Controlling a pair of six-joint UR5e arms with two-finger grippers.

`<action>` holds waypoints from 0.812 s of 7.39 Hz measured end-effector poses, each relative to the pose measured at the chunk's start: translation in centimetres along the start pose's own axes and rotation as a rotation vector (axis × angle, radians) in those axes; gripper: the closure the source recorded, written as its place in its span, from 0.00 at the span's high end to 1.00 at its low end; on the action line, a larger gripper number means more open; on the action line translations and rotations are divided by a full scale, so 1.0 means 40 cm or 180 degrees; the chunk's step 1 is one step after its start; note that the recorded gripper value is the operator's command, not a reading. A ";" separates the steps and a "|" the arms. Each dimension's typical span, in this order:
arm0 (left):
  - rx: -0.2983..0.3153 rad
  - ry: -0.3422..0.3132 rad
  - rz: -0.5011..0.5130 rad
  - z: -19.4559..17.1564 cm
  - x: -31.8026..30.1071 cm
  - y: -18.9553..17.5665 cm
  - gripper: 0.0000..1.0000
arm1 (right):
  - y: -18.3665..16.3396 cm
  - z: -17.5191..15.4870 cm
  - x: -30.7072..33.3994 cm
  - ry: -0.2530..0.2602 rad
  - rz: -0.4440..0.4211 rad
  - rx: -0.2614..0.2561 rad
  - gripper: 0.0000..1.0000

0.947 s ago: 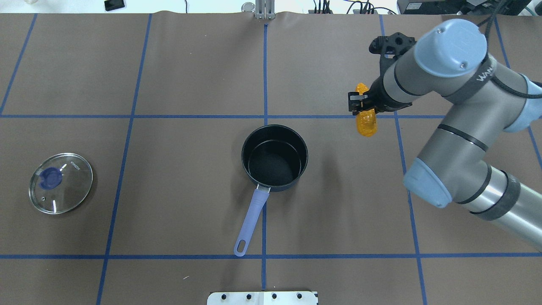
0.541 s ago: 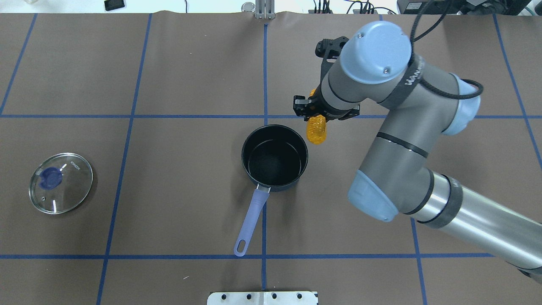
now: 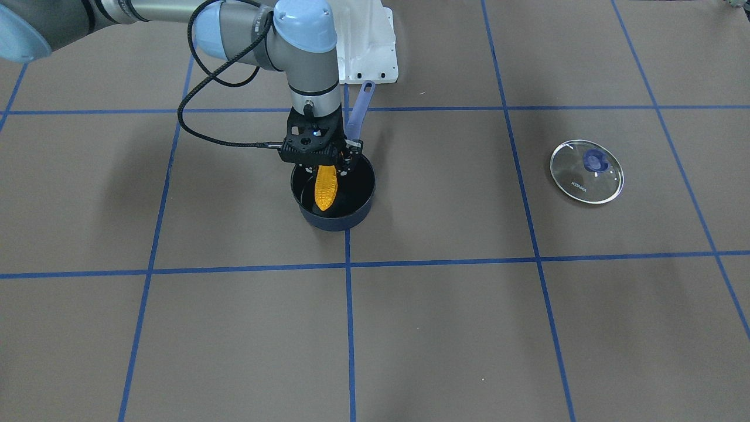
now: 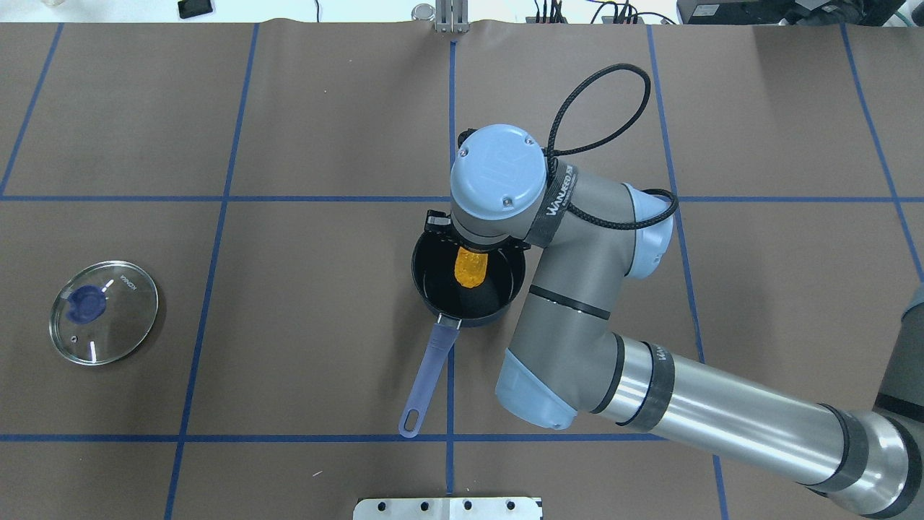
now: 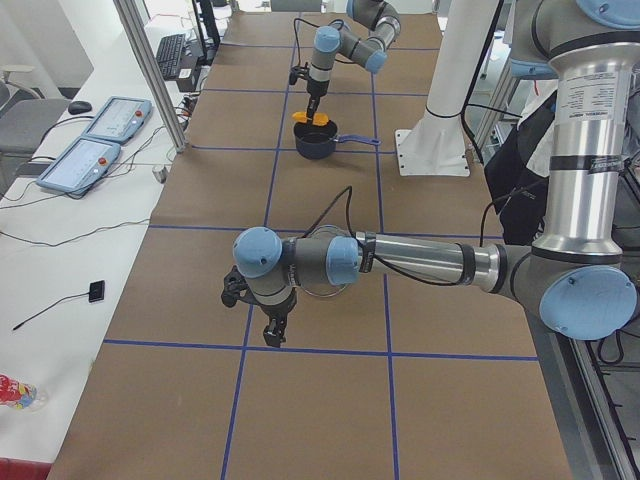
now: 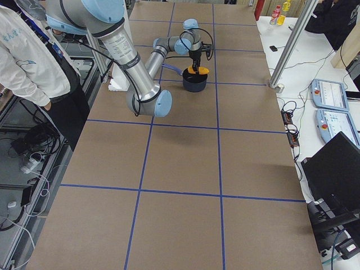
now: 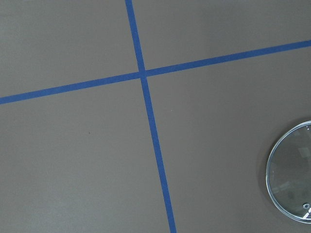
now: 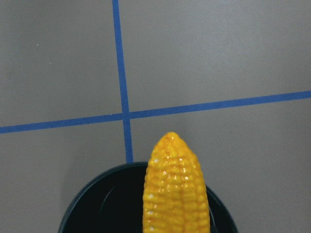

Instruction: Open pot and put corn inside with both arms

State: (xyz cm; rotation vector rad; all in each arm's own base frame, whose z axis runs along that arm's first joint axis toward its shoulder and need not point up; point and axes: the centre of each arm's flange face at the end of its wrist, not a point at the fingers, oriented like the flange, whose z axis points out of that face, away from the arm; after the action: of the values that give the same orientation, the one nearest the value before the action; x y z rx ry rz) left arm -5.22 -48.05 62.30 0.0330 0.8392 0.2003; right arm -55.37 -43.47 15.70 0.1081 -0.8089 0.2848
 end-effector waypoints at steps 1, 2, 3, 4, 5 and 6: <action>-0.0007 0.0002 -0.0005 0.003 -0.002 0.003 0.99 | 0.018 0.021 -0.005 0.0045 0.0200 0.0011 0.34; -0.0012 0.0003 -0.0007 0.005 -0.003 0.005 0.99 | 0.033 0.039 -0.001 0.0083 0.0360 0.0050 0.67; -0.0012 0.0003 -0.0006 0.006 -0.003 0.006 0.99 | 0.041 0.052 0.005 0.0110 0.0436 0.0086 1.00; -0.0012 0.0003 -0.0005 0.006 -0.003 0.006 0.99 | 0.046 0.058 0.007 0.0116 0.0462 0.0104 1.00; -0.0012 0.0003 -0.0004 0.006 -0.002 0.007 0.99 | 0.049 0.057 0.006 0.0110 0.0463 0.0111 1.00; -0.0012 0.0003 -0.0003 0.006 -0.002 0.007 0.99 | 0.049 0.048 0.003 0.0088 0.0446 0.0115 1.00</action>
State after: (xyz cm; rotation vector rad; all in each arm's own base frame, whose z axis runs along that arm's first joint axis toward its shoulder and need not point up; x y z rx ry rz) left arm -5.16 -47.80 62.55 0.0290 0.8397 0.2010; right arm -57.21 -41.96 17.08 0.0813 -0.7853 0.4326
